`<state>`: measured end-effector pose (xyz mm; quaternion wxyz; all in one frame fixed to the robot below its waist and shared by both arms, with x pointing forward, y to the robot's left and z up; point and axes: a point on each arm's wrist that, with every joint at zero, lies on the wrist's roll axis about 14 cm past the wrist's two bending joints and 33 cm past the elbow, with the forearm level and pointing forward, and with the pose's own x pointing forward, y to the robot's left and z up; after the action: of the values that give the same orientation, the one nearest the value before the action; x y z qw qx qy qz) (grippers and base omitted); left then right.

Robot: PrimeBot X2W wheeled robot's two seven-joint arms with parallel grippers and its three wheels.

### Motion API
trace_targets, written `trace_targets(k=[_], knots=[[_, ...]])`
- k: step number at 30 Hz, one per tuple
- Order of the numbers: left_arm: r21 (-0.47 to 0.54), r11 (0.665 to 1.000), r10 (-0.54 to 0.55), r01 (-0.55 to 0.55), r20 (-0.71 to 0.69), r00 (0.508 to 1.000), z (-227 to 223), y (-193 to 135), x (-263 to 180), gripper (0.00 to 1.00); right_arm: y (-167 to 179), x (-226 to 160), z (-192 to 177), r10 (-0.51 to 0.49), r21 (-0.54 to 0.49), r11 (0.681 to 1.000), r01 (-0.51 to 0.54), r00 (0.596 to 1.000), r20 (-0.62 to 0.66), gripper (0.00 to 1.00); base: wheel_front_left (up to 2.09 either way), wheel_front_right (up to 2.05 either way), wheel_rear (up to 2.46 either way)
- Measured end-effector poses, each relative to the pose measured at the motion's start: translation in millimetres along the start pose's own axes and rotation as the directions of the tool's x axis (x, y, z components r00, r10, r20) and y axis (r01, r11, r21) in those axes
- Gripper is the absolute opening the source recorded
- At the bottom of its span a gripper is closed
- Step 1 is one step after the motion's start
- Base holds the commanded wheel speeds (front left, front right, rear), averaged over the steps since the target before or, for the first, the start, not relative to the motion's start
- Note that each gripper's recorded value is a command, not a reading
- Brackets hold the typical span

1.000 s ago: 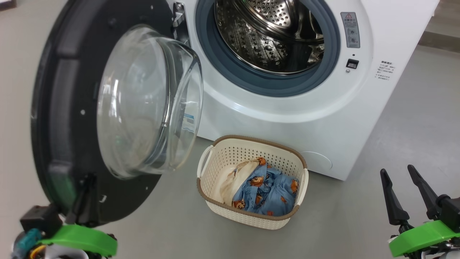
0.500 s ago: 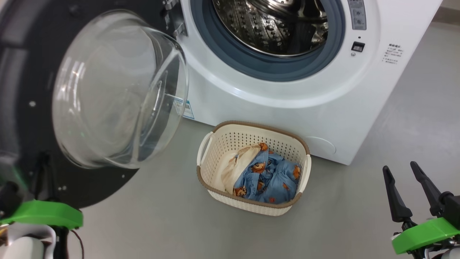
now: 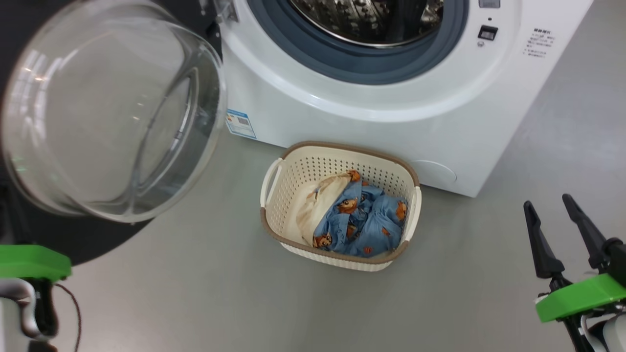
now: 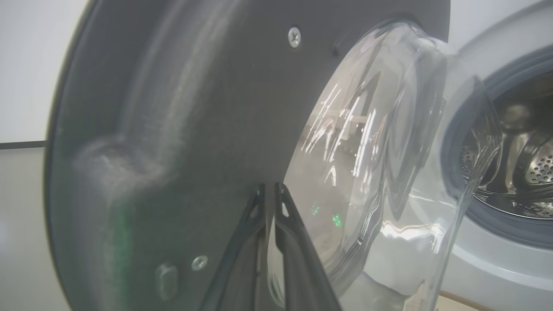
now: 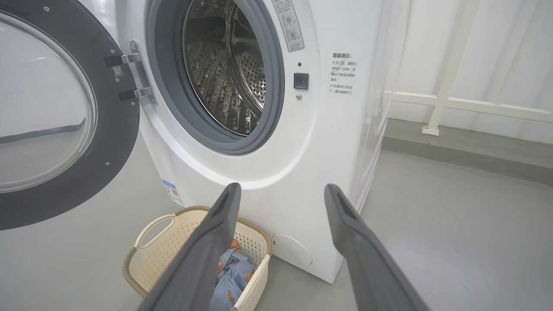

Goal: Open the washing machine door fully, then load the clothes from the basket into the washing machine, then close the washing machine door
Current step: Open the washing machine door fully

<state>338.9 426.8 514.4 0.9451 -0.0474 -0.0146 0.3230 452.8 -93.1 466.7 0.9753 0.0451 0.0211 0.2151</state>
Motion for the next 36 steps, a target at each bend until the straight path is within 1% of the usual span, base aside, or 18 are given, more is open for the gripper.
trace_targets(k=[11, 15, 21, 29, 33, 36], knots=[[0.036, 0.995, 0.09, -0.09, -0.005, 0.996, 1, 24, 28, 0.0, -12, 12, -8, -0.007, -0.005, 1.0, 0.007, 1.0, -0.006, 1.0, 0.0, 0.0, 0.0], [0.06, 0.991, 0.12, -0.119, -0.011, 0.993, 2, 32, 38, 0.0, -17, 15, -16, -0.009, -0.01, 1.0, 0.008, 1.0, -0.023, 1.0, 0.0, 0.0, 0.0], [0.085, 0.984, 0.155, -0.154, -0.007, 0.988, 3, 41, 55, 0.0, -23, 34, -13, 0.0, -0.015, 1.0, 0.0, 1.0, 0.004, 1.0, 0.0, 0.0, 0.0], [0.098, 0.979, 0.18, -0.178, -0.008, 0.984, -2, 38, 76, 0.0, -34, 45, -29, -0.005, -0.013, 1.0, 0.005, 1.0, -0.018, 1.0, 0.0, 0.0, 0.0], [0.115, 0.975, 0.192, -0.188, -0.02, 0.981, -8, 40, 81, 0.0, -38, 44, -36, -0.011, -0.016, 1.0, 0.011, 0.999, -0.033, 1.0, 0.0, 0.0, 0.0], [0.107, 0.977, 0.19, -0.186, -0.03, 0.981, -11, 38, 82, 0.0, -38, 43, -35, -0.01, -0.017, 1.0, 0.01, 0.999, -0.033, 1.0, 0.0, 0.0, 0.0]])
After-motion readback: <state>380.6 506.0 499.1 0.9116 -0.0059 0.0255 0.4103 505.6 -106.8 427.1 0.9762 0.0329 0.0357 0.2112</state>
